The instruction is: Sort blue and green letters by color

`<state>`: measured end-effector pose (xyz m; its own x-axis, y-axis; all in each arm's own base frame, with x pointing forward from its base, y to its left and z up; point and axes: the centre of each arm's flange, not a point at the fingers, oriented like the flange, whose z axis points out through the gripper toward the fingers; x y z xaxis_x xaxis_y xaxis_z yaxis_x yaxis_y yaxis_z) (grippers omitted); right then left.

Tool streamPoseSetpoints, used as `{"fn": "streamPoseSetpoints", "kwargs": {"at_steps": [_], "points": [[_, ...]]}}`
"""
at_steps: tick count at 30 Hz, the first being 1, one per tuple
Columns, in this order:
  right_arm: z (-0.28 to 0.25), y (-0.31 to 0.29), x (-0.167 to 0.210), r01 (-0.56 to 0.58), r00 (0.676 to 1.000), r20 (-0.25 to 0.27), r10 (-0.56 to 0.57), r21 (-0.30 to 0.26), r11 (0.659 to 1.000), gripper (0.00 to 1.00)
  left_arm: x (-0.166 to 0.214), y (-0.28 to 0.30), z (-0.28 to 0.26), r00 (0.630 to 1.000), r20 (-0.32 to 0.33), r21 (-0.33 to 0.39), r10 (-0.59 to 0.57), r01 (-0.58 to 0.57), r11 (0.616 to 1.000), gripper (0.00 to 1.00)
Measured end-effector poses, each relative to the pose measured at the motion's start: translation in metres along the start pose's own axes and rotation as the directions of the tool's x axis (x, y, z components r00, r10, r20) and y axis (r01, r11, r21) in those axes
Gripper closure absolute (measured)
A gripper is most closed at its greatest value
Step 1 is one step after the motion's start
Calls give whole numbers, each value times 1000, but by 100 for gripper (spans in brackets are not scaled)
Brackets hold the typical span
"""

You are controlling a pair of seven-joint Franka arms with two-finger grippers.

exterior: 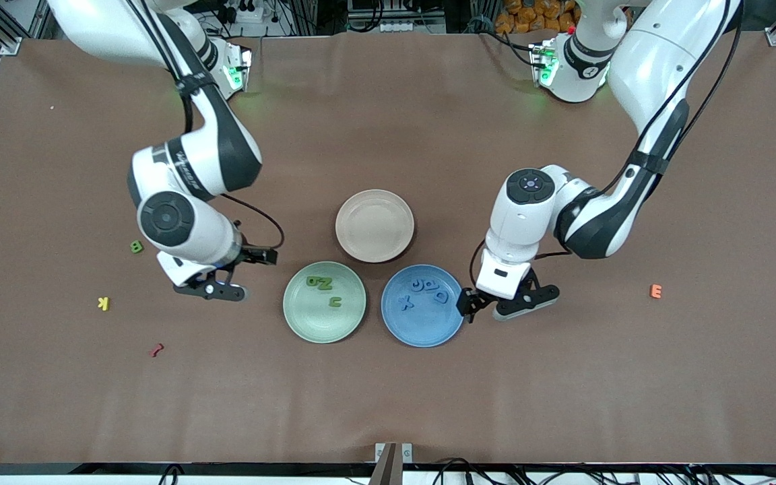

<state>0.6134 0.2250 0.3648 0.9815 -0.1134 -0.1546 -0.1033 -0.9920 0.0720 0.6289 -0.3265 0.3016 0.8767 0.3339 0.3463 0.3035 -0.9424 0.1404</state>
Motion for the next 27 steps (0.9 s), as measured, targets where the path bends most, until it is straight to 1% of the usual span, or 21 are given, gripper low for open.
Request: {"fn": "streamPoseSetpoints", "kwargs": {"at_steps": [5, 10, 13, 17, 21, 27], "points": [[-2, 38, -11, 94, 995, 18, -94, -1, 996, 0, 0, -4, -4, 1000, 12, 60, 27, -28, 998, 0], [-2, 81, -18, 180, 983, 32, -180, 4, 984, 0, -5, -2, -10, 999, 27, 93, 41, -43, 995, 0], [0, 107, -23, 220, 975, 31, -220, -12, 975, 0, -7, 1, -16, 997, 45, 89, 55, -59, 994, 0], [5, 133, -34, 263, 965, 20, -263, -34, 964, 0, -2, 5, -22, 996, 70, 64, 50, -55, 996, 0], [18, 163, -41, 318, 948, 2, -319, -32, 947, 0, 1, 9, -27, 995, 91, 41, 36, -40, 998, 0], [49, 217, -43, 385, 922, -30, -386, -22, 923, 0, -2, 14, -29, 994, 104, 32, 30, -34, 999, 0]]}}
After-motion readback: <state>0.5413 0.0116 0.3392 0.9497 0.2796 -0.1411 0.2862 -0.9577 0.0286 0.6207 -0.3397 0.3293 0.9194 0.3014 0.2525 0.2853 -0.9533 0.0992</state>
